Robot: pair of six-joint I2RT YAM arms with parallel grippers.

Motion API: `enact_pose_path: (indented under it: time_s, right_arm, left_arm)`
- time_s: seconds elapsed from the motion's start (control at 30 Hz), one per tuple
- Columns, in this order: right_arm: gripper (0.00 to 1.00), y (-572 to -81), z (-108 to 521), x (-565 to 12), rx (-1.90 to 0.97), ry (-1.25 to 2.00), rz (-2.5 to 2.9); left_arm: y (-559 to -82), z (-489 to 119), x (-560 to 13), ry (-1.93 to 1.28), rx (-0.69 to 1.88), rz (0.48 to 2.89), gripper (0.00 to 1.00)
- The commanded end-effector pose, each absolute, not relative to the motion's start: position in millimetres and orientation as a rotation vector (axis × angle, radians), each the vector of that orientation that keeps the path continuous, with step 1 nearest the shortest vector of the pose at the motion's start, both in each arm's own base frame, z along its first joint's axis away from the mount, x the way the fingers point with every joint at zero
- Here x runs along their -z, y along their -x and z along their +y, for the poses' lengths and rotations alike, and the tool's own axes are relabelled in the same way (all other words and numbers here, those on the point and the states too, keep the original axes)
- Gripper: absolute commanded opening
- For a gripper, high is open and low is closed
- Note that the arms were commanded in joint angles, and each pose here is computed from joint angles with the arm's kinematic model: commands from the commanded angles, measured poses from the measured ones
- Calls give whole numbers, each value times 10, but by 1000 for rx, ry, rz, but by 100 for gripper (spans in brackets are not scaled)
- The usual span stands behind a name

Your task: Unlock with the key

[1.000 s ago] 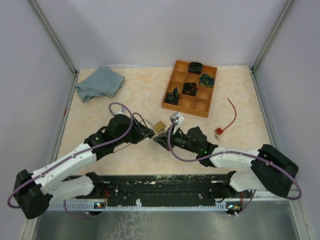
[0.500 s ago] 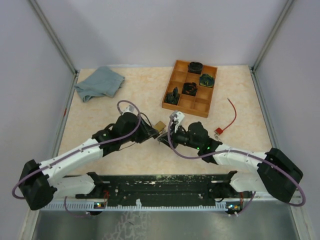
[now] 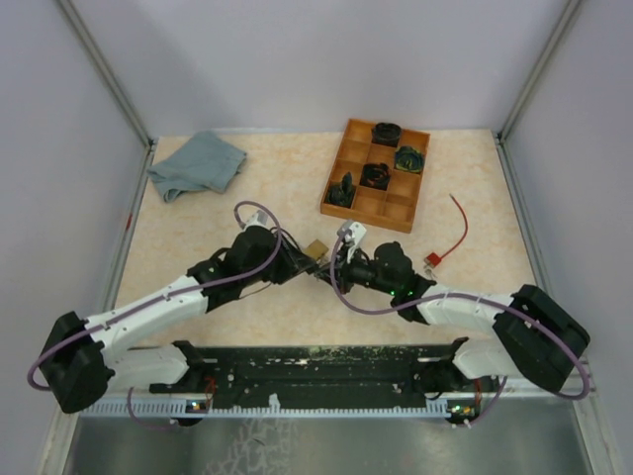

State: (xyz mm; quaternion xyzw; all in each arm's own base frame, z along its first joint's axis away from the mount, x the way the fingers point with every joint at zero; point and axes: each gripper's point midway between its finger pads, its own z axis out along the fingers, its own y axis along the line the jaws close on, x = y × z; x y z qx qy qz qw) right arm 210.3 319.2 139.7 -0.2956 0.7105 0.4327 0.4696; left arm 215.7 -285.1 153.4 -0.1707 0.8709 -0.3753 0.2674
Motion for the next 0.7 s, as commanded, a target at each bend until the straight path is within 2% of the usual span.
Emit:
enact_pose_path:
  time_s: [0.0,0.13,0.3,0.33,0.47,0.57,0.67]
  right_arm:
    - [0,-2480,3230,-2719,-1011,599,1217]
    - [0,-2200,3336,-2858,-1162,674,1092]
    - [0,-2128,3355,-2756,-1120,797,1147]
    - [3,-2105,3325,-2733,-1117,797,1156]
    - [25,-2039,3226,-2549,-1105,802,1225]
    - [32,-1972,3176,-2445,-1117,804,1257]
    - [34,-1923,3144,-2362,-1126,811,1284]
  left_arm:
    - [-1399,-3410,-1991,212,1598,2431,0]
    - [-1442,-3406,-2008,190,1550,2432,0]
    - [-1706,-3100,-1929,330,1388,2375,0]
    - [-1775,-3015,-1937,356,1360,2351,0]
    - [-2050,-2723,-2030,460,1287,2267,0]
    - [-2175,-2629,-2103,497,1265,2227,0]
    - [-2244,-2603,-2151,502,1251,2214,0]
